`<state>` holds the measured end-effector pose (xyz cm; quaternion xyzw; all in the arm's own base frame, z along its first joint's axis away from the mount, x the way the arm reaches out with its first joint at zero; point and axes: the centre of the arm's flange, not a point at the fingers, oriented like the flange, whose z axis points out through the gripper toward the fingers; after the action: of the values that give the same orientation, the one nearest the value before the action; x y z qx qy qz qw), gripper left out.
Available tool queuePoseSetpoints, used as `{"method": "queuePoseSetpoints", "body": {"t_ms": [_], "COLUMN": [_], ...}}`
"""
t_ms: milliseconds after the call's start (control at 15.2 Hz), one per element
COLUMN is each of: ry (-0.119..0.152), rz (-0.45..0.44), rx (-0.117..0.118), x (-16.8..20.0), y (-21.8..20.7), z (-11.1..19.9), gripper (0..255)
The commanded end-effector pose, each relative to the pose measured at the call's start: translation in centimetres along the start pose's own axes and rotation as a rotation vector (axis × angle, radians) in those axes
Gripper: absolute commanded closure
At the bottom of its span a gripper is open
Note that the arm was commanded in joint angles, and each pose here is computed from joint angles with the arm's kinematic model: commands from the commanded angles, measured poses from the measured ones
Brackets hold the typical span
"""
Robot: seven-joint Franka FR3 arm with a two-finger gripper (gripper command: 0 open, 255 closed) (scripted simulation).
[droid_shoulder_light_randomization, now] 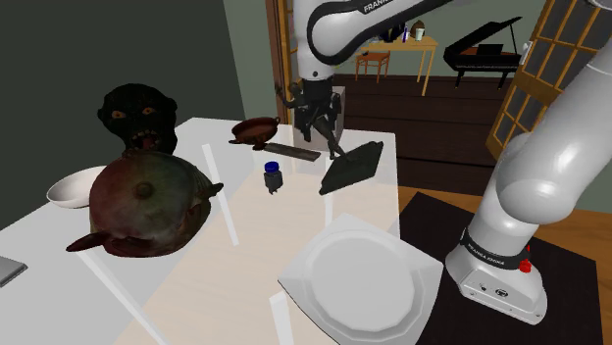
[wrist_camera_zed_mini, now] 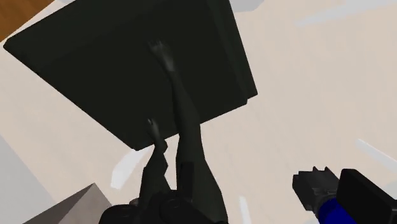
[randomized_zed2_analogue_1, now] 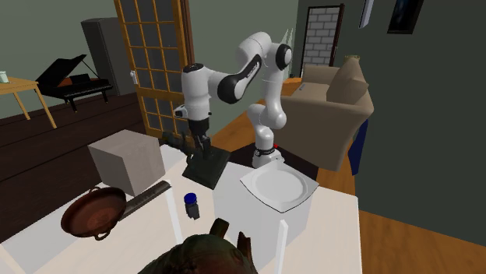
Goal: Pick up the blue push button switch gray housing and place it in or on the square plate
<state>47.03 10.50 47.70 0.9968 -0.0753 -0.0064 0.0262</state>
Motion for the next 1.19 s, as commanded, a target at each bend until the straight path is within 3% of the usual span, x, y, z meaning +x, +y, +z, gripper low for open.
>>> {"method": "queuePoseSetpoints", "body": {"t_ms": [0, 660, 1122], "ry": [-0.003, -0.014, -0.015], "rz": [-0.006, -0.034, -0.036], "rx": [0.003, 0.017, 0.018], "x": [1.4, 8.4, 8.8], "y": [-1.8, -11.2, -11.8], "z": [1.2, 7.1, 10.6], "gripper": [0, 0, 0]}}
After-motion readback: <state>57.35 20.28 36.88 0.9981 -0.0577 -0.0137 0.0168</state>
